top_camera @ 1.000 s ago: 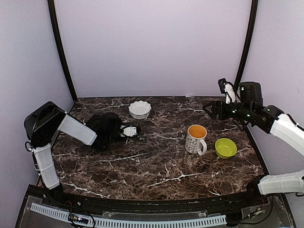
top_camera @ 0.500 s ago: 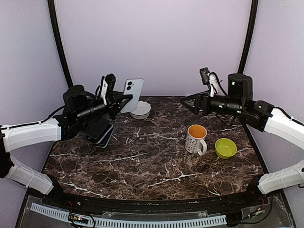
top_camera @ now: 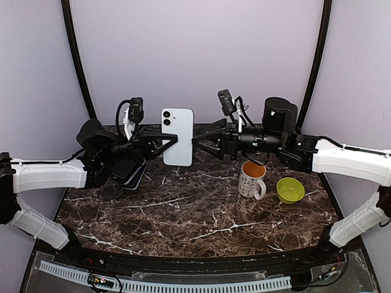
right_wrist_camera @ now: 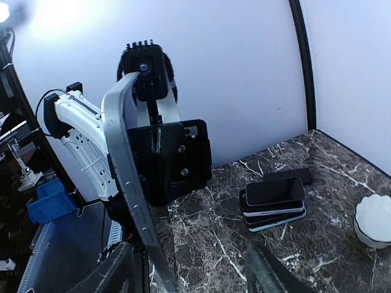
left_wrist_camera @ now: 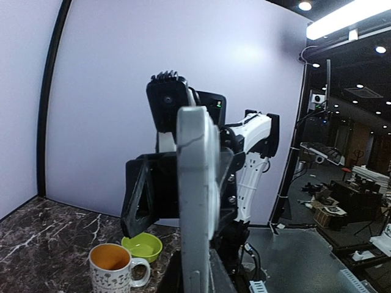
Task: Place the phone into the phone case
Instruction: Pass from the left arm to the right
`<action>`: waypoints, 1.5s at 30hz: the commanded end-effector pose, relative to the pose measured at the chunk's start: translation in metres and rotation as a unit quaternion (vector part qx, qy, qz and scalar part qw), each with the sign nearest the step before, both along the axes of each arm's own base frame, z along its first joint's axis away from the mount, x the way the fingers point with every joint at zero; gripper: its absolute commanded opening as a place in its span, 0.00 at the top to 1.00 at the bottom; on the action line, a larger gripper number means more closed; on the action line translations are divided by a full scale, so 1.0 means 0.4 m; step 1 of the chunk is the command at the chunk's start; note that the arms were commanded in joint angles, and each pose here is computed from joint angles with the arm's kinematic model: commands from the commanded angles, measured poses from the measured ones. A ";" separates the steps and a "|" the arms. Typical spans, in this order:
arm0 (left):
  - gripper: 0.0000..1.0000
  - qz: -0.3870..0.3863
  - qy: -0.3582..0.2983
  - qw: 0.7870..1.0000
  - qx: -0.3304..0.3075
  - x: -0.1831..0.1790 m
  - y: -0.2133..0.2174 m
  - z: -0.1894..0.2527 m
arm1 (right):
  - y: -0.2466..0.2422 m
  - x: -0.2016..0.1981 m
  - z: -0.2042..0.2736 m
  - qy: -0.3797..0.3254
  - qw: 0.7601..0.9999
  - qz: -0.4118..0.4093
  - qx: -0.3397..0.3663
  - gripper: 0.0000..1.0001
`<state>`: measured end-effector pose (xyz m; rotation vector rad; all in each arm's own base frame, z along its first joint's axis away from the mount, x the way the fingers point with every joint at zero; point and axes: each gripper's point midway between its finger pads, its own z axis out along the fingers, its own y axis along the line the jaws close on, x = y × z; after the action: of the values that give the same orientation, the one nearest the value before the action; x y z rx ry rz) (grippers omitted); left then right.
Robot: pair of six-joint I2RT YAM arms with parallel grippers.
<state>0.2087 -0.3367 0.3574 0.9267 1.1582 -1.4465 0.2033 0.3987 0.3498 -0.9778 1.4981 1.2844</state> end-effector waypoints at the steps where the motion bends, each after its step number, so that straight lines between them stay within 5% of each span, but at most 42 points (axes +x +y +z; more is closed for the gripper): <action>1: 1.00 -0.057 -0.006 0.998 -0.042 -0.057 0.005 0.042 | 0.014 -0.051 0.073 -0.036 0.995 0.058 0.066 0.44; 4: 1.00 -0.061 0.002 0.997 -0.038 -0.055 -0.007 0.032 | 0.029 -0.068 0.077 -0.036 0.993 0.079 0.074 0.53; 13: 1.00 -0.031 0.000 0.999 -0.022 -0.033 -0.015 0.022 | 0.053 -0.068 0.050 -0.031 0.995 0.084 0.052 0.99; 18: 1.00 -0.028 0.007 0.999 -0.017 -0.029 -0.018 0.012 | 0.053 -0.068 0.043 -0.029 0.995 0.083 0.045 1.00; 21: 1.00 -0.035 0.009 0.999 -0.021 -0.032 -0.019 0.015 | 0.056 -0.062 0.032 -0.025 0.996 0.079 0.040 0.67; 23: 1.00 -0.040 0.007 0.999 -0.024 -0.035 -0.021 0.021 | 0.058 -0.059 0.023 -0.021 0.996 0.078 0.035 0.62; 25: 1.00 -0.042 0.004 0.999 -0.027 -0.037 -0.022 0.027 | 0.060 -0.058 0.016 -0.017 0.996 0.078 0.033 0.67; 30: 1.00 -0.048 0.006 0.999 -0.022 -0.039 -0.029 0.022 | 0.058 -0.063 0.014 -0.012 0.996 0.080 0.036 0.97; 33: 1.00 -0.046 0.015 0.999 -0.015 -0.034 -0.033 0.009 | 0.054 -0.067 0.023 -0.017 0.996 0.080 0.041 1.00; 34: 0.96 -0.039 0.020 0.999 -0.005 -0.026 -0.036 -0.001 | 0.049 -0.062 0.027 -0.022 0.996 0.071 0.041 1.00; 36: 0.52 -0.008 0.024 0.999 0.023 0.001 -0.044 -0.009 | 0.036 -0.033 0.021 -0.023 0.999 0.029 0.030 1.00; 39: 0.22 0.065 0.030 0.995 0.076 0.055 -0.038 -0.031 | 0.008 0.006 0.006 -0.028 0.999 -0.031 0.011 1.00; 42: 0.03 0.127 0.044 0.979 0.153 0.099 -0.018 -0.098 | -0.037 0.046 -0.011 -0.020 0.996 -0.085 0.003 1.00; 45: 0.01 0.220 0.081 0.946 0.222 0.174 0.047 -0.157 | -0.091 0.088 -0.034 -0.007 0.990 -0.142 -0.008 1.00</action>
<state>0.2452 -0.3503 0.3312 0.8603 1.4688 -1.2420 0.2129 0.3943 0.3167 -0.9243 1.5870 1.1939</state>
